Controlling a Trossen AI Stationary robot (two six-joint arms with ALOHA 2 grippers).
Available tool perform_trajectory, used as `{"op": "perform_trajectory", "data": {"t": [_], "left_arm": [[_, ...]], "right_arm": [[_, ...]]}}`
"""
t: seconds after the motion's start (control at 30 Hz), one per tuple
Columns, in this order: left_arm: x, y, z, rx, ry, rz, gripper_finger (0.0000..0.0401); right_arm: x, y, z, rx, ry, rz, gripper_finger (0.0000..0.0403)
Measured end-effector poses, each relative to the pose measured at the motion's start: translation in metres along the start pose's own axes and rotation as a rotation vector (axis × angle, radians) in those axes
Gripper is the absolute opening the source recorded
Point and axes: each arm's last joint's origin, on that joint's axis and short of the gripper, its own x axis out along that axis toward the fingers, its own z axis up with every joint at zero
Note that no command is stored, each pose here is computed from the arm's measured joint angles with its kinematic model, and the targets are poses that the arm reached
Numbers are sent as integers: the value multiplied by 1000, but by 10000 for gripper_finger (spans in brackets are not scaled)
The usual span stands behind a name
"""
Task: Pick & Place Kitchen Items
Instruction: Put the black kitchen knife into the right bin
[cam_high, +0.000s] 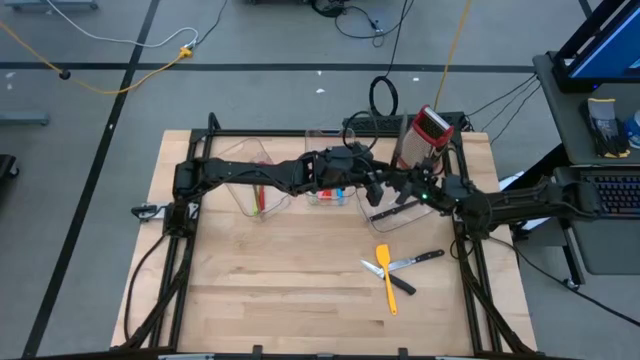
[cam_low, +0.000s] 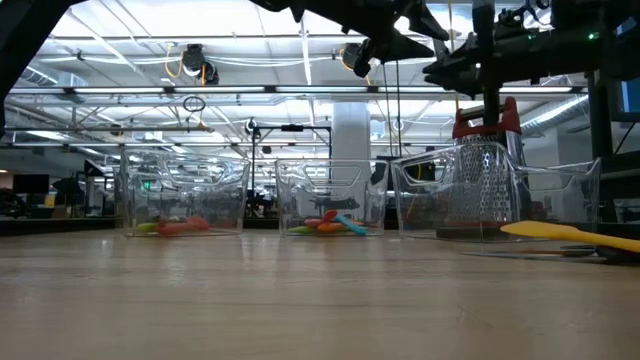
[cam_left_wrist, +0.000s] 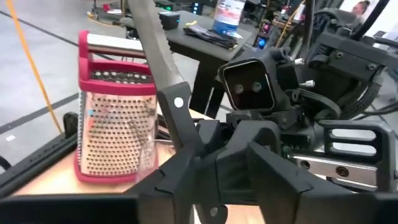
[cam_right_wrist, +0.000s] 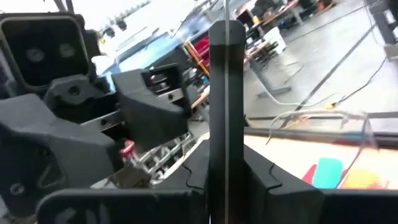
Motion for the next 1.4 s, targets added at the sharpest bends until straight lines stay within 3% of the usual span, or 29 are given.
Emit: {"op": "perform_trajectory", "data": {"t": [0.3,0.73,1.03,1.4], "left_arm": [[0,0,-1,-44,9,17,200],[-4,6,-25,-5,265,54,171],[-9,3,-37,-91,390,63,174],[-21,4,-43,33,527,85,175]], "right_arm": [[-13,-2,11,42,23,-8,34],[-28,-3,17,191,71,-3,34],[-31,2,11,237,135,31,34],[-37,10,5,279,121,5,34]]}}
